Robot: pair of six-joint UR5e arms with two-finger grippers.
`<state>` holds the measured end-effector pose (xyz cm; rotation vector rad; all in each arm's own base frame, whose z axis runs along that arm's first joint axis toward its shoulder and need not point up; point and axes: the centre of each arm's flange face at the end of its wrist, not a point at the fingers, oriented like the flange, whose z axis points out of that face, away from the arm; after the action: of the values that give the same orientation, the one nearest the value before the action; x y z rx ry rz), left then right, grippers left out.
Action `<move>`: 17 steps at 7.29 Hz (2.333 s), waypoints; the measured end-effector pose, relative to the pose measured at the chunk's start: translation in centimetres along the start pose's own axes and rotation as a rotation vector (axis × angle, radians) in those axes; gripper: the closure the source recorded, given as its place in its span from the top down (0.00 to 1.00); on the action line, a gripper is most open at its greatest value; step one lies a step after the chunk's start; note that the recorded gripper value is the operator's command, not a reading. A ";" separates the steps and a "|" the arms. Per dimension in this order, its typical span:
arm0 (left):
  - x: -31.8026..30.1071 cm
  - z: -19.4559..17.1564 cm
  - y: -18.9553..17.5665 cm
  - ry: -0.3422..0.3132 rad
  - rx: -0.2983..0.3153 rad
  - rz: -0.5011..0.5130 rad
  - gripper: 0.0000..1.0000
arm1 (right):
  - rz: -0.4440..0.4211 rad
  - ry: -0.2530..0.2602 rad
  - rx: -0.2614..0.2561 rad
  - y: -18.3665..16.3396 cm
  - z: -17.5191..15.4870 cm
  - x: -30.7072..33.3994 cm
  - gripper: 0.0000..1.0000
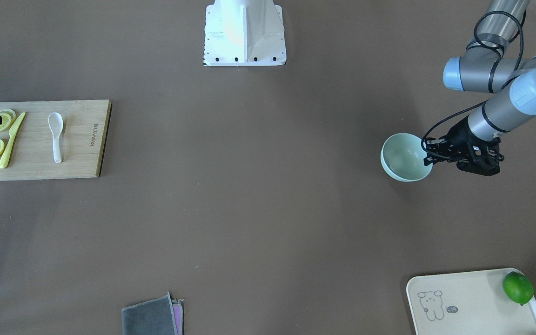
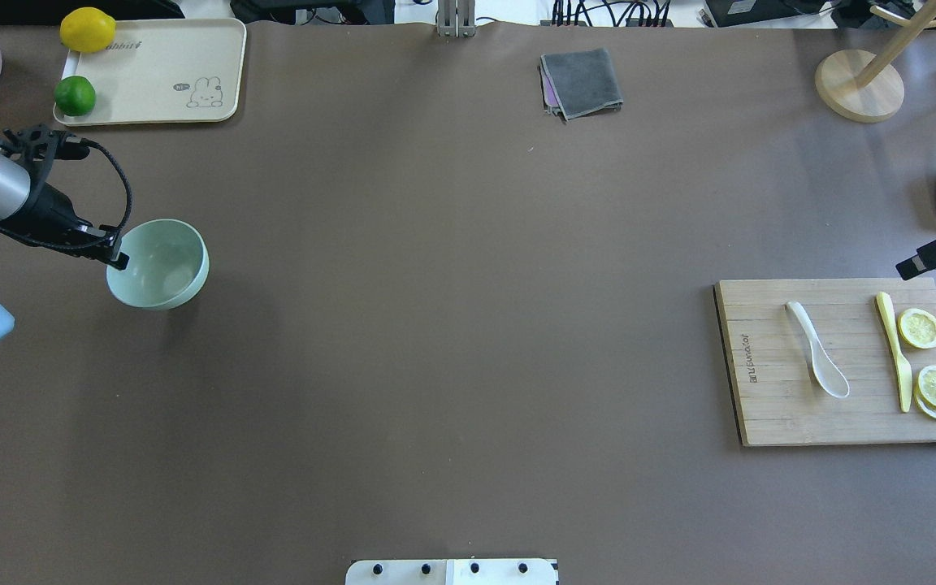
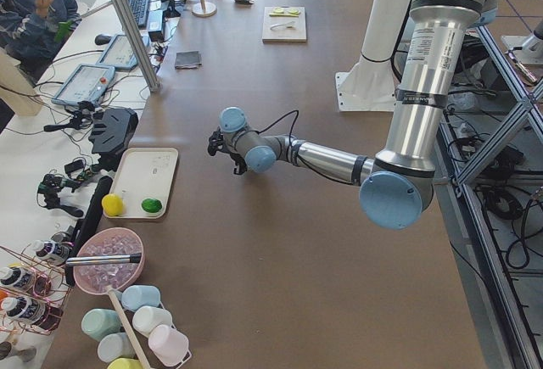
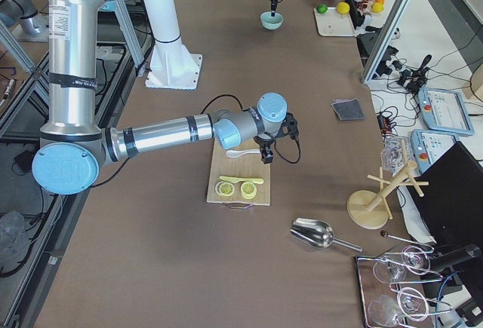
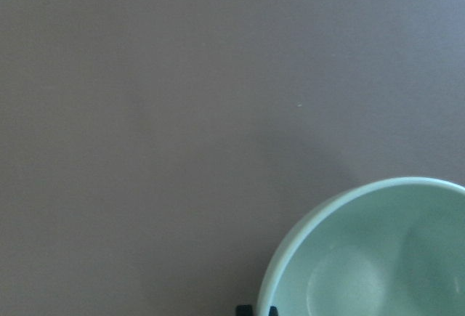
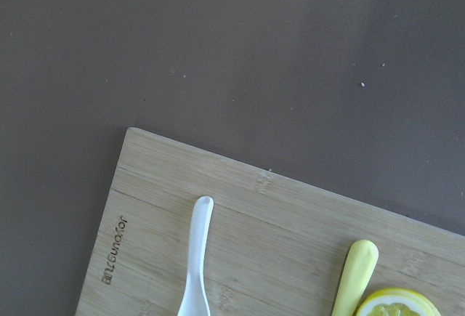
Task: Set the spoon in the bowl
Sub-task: 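Slide the bowl toward table center with left gripper while right reaches spoon, then grasp the white spoon handle with the right gripper while the left gripper releases the bowl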
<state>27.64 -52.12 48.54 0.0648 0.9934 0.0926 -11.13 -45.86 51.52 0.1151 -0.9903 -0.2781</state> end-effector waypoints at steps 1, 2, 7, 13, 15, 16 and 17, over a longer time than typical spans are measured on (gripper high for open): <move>3.5 -0.7 -0.8 0.027 0.018 -0.090 0.00 | 0.040 0.024 -0.002 -0.1 0.6 -1.7 0.95; 8.4 0.0 -0.5 0.037 0.029 -0.165 0.00 | 0.072 0.053 -0.008 -0.1 2.0 -3.6 0.94; 35.2 4.3 5.7 -0.041 0.046 -0.355 0.00 | 0.077 0.177 -0.049 0.3 9.8 -8.4 0.89; 42.7 8.3 6.0 -0.030 0.050 -0.387 0.00 | 0.065 0.236 -0.083 -1.4 14.8 -8.7 0.55; 42.8 8.4 6.0 -0.029 0.050 -0.387 0.31 | 0.066 0.241 -0.091 -1.1 15.1 -8.4 0.28; 42.8 8.4 5.9 -0.029 0.050 -0.387 0.59 | 0.067 0.242 -0.094 -0.9 15.2 -8.2 0.12; 42.7 8.4 5.9 -0.030 0.052 -0.386 0.67 | 0.068 0.243 -0.097 -0.8 15.2 -8.1 0.00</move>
<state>57.56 -41.76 18.06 -0.0782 0.9625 -0.2872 -28.22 -43.87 53.10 0.0259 -0.7364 -0.2427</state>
